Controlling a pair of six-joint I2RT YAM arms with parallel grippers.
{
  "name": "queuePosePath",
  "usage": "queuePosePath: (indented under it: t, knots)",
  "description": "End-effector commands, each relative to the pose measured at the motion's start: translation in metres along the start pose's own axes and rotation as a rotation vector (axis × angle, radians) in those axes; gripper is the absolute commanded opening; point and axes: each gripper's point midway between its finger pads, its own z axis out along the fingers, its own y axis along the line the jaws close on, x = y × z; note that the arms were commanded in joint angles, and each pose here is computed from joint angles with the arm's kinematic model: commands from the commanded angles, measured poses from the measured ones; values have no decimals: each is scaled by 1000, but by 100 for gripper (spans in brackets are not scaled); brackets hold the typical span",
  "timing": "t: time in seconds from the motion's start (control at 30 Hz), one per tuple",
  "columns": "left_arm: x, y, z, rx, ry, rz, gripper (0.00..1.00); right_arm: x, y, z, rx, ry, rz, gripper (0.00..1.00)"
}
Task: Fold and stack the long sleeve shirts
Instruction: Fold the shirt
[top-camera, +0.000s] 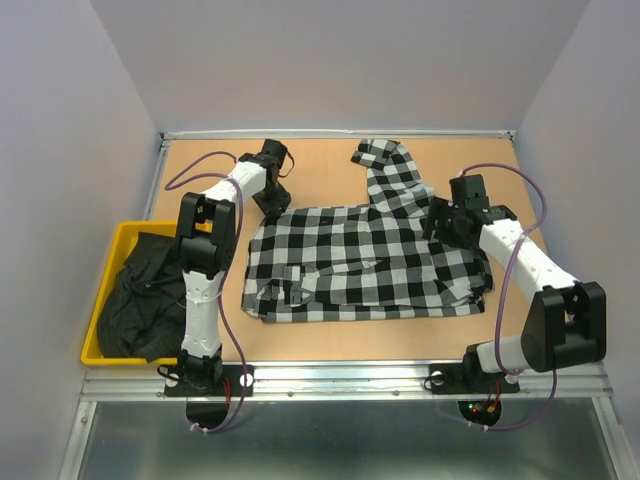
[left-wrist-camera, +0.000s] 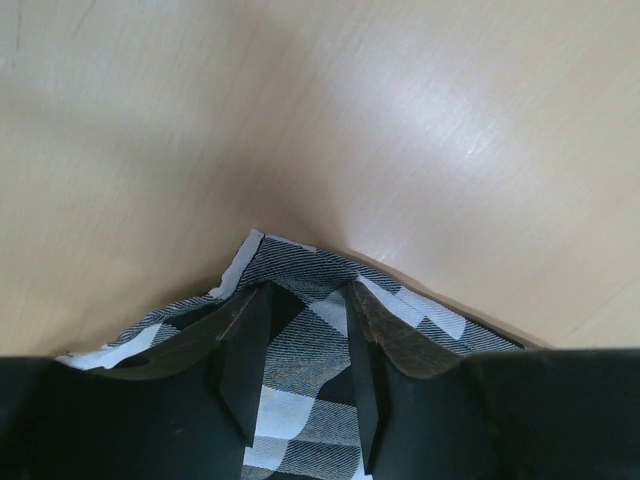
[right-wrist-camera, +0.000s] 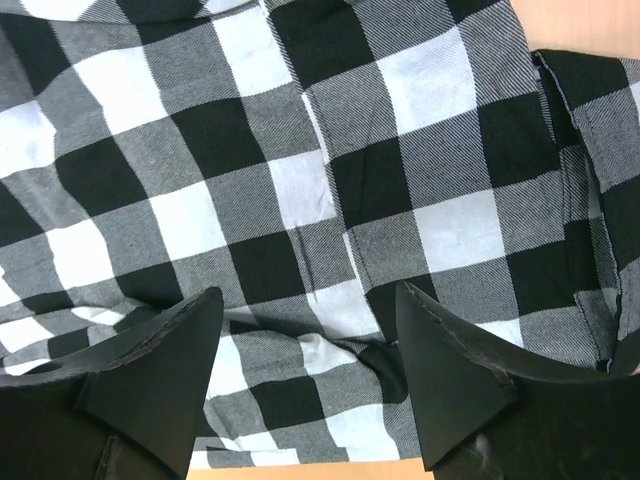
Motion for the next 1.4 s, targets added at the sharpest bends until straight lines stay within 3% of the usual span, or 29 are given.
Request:
queuePosePath:
  t: [0.0, 0.37, 0.53, 1.17, 1.3, 1.37]
  knots:
    - [-13, 5, -3, -32, -42, 14, 46, -41, 10, 2, -5, -93, -20, 74]
    - [-11, 12, 5, -32, -34, 47, 46, -112, -1, 26, 35, -159, -40, 72]
    - [-10, 12, 7, -29, -29, 64, 47, -145, 3, 49, -66, -182, -45, 65]
    - [-7, 29, 17, -61, -13, 74, 47, -134, 5, 157, -186, -55, -4, 61]
    - [-6, 34, 19, -74, -9, 70, 47, -126, 6, 166, -208, -41, -11, 55]
    - [-5, 37, 20, -80, -8, 67, 47, -125, 5, 168, -215, -41, -10, 46]
